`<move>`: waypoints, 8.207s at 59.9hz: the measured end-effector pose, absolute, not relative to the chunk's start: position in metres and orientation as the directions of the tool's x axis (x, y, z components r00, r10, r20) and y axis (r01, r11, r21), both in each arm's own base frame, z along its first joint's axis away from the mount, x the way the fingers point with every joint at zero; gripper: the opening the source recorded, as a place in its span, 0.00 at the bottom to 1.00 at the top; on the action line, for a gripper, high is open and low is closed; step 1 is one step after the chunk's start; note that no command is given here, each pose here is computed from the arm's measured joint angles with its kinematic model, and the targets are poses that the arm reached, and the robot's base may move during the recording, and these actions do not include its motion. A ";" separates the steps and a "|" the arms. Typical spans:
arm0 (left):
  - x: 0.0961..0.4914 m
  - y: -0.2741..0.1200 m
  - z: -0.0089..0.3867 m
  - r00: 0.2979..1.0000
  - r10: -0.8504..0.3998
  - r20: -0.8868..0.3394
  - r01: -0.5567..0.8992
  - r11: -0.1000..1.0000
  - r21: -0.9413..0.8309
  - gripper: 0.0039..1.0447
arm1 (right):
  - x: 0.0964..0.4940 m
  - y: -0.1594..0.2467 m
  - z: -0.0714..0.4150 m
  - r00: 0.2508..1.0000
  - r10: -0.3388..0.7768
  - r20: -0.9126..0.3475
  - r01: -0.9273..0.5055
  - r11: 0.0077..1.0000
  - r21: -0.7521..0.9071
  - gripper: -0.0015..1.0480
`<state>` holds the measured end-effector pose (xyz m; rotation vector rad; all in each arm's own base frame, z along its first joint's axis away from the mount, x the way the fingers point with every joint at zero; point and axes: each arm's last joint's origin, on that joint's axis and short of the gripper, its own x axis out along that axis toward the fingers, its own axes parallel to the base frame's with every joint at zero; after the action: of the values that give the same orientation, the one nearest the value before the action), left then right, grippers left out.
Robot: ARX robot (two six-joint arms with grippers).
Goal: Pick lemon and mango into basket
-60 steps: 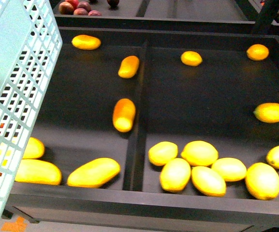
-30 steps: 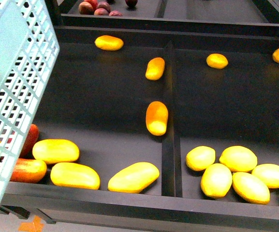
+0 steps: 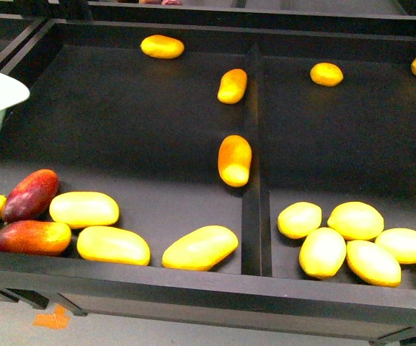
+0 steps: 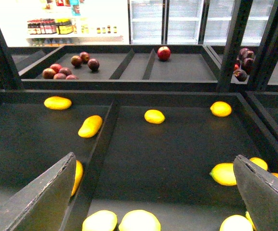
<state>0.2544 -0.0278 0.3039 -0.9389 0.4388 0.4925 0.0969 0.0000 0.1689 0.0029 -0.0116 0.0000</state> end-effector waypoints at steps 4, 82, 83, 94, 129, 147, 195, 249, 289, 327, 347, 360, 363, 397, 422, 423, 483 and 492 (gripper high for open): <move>0.269 -0.040 0.304 0.813 0.153 -0.561 -0.545 0.537 -0.644 0.05 | 0.097 0.000 0.169 1.000 0.000 0.012 0.000 1.000 0.003 0.92; 0.324 -0.171 0.308 0.741 -0.361 -0.567 -0.166 0.719 -0.675 0.04 | 0.097 0.000 0.169 1.000 0.000 0.012 0.000 1.000 0.003 0.92; 0.324 -0.171 0.308 0.741 -0.361 -0.567 -0.166 0.719 -0.675 0.04 | 0.097 0.000 0.169 1.000 0.000 0.012 0.000 1.000 0.003 0.92; 0.324 -0.171 0.308 0.740 -0.361 -0.567 -0.166 0.719 -0.675 0.04 | 0.097 0.000 0.169 1.000 0.000 0.012 0.000 1.000 0.003 0.92; 0.324 -0.171 0.308 0.740 -0.363 -0.567 -0.166 0.718 -0.676 0.04 | 0.108 -0.002 0.163 0.888 -0.115 -0.445 0.187 0.975 0.121 0.92; 0.324 -0.171 0.308 0.740 -0.362 -0.567 -0.166 0.718 -0.676 0.04 | 0.149 -0.018 0.149 0.879 -0.123 -0.461 0.126 0.992 -0.025 0.92; 0.324 -0.171 0.308 0.740 -0.363 -0.567 -0.165 0.718 -0.676 0.04 | 0.281 -0.037 0.035 0.649 0.052 -0.759 -0.475 0.807 -0.351 0.92; 0.324 -0.171 0.308 0.740 -0.363 -0.567 -0.165 0.718 -0.676 0.04 | 0.355 -0.022 -0.019 0.450 0.217 -0.867 -0.824 0.476 -0.308 0.92; 0.324 -0.171 0.308 0.739 -0.363 -0.567 -0.166 0.718 -0.676 0.04 | 0.387 -0.011 -0.047 0.416 0.199 -0.887 -0.812 0.521 -0.264 0.68; 0.324 -0.171 0.308 0.740 -0.363 -0.567 -0.165 0.718 -0.676 0.04 | 0.366 -0.051 0.134 0.832 0.347 -0.433 -0.429 0.897 -0.107 0.61; 0.324 -0.171 0.308 0.740 -0.363 -0.567 -0.165 0.718 -0.676 0.04 | 0.344 0.035 0.220 0.875 0.438 -0.206 -0.427 0.899 0.097 0.61; 0.324 -0.171 0.308 0.740 -0.363 -0.567 -0.165 0.718 -0.676 0.04 | 0.334 0.106 0.228 0.825 0.532 -0.192 -0.512 0.846 0.145 0.61; 0.324 -0.171 0.308 0.740 -0.362 -0.567 -0.166 0.718 -0.675 0.04 | 0.333 0.120 0.226 0.812 0.548 -0.201 -0.529 0.836 0.143 0.61; 0.324 -0.171 0.308 0.739 -0.364 -0.567 -0.165 0.718 -0.676 0.04 | 0.356 0.154 0.207 0.831 0.477 -0.286 -0.433 0.878 0.204 0.92; 0.325 -0.171 0.307 0.740 -0.359 -0.569 -0.165 0.723 -0.671 0.04 | 0.305 0.048 0.235 0.986 0.029 -0.167 0.007 0.978 0.207 0.92; 0.325 -0.171 0.307 0.740 -0.360 -0.569 -0.164 0.723 -0.671 0.04 | 0.302 0.043 0.233 0.986 0.006 -0.164 0.026 0.981 0.193 0.91; 0.325 -0.172 0.307 0.737 -0.363 -0.570 -0.164 0.722 -0.672 0.04 | 0.178 0.000 0.180 1.000 0.000 -0.004 0.000 1.000 0.003 0.37; 0.325 -0.172 0.307 0.739 -0.359 -0.570 -0.167 0.722 -0.671 0.04 | 0.178 0.000 0.180 1.000 0.000 -0.004 0.000 1.000 0.003 0.62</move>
<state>0.3250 -0.1716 0.3068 -0.7742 0.7499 -0.1182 0.1778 0.0003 0.1801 0.0029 0.0036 0.0000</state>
